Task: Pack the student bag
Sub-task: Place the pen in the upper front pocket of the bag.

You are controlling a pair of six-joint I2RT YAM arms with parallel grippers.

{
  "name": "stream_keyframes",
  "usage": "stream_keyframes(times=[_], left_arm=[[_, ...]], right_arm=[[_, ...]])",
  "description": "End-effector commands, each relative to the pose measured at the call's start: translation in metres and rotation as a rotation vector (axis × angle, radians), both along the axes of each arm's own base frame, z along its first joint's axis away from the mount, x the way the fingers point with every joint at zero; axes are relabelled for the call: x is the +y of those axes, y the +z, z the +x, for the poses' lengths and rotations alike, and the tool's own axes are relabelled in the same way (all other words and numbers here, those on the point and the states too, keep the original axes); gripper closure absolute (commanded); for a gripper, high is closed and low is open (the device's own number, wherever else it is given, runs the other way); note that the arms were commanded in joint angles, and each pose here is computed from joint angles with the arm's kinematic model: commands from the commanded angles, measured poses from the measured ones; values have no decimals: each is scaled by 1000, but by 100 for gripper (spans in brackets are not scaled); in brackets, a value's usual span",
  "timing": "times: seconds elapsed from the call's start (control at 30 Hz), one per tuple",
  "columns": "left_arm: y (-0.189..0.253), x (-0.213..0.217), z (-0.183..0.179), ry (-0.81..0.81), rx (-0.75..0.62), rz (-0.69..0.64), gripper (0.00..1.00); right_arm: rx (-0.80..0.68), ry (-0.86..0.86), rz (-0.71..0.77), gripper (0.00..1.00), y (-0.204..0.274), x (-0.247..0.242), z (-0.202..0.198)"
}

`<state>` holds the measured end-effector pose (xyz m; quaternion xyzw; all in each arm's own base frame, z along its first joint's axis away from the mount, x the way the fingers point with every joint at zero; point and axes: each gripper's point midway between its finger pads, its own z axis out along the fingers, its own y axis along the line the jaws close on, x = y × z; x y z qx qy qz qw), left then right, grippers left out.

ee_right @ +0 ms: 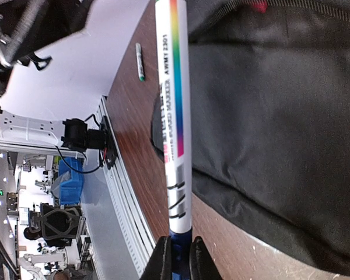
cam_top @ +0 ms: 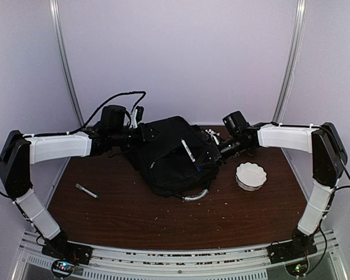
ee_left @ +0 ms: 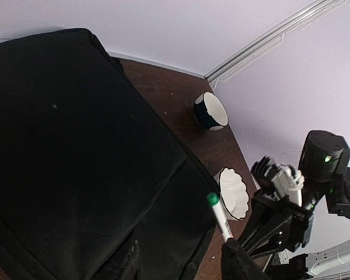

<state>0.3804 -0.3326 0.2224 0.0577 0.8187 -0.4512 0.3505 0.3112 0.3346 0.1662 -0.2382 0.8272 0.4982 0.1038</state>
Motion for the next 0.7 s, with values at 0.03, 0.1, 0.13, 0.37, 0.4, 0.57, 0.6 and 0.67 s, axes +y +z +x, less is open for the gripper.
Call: stream_keyframes(times=[0.03, 0.1, 0.13, 0.37, 0.4, 0.57, 0.6, 0.67], left_arm=[[29, -2, 3, -7, -91, -9, 52], [28, -2, 3, -7, -90, -9, 52], [27, -2, 3, -7, -88, -7, 52], [25, 1, 0, 1, -82, -3, 52], [25, 2, 0, 4, -80, -4, 52], [28, 2, -1, 6, -82, -11, 52], [28, 3, 0, 9, -82, -11, 52], [28, 2, 0, 9, -82, -11, 52]], right_arm=[[103, 33, -58, 94, -29, -13, -31], [124, 24, -51, 94, -31, -11, -30], [137, 16, -48, 94, -32, -10, -27], [204, -42, -80, 94, -50, -3, -8], [205, -56, -96, 94, -53, -4, -5], [186, -109, -119, 94, -54, -2, 13], [185, -118, -128, 94, -54, -2, 17], [174, -135, -138, 94, -54, -2, 26]])
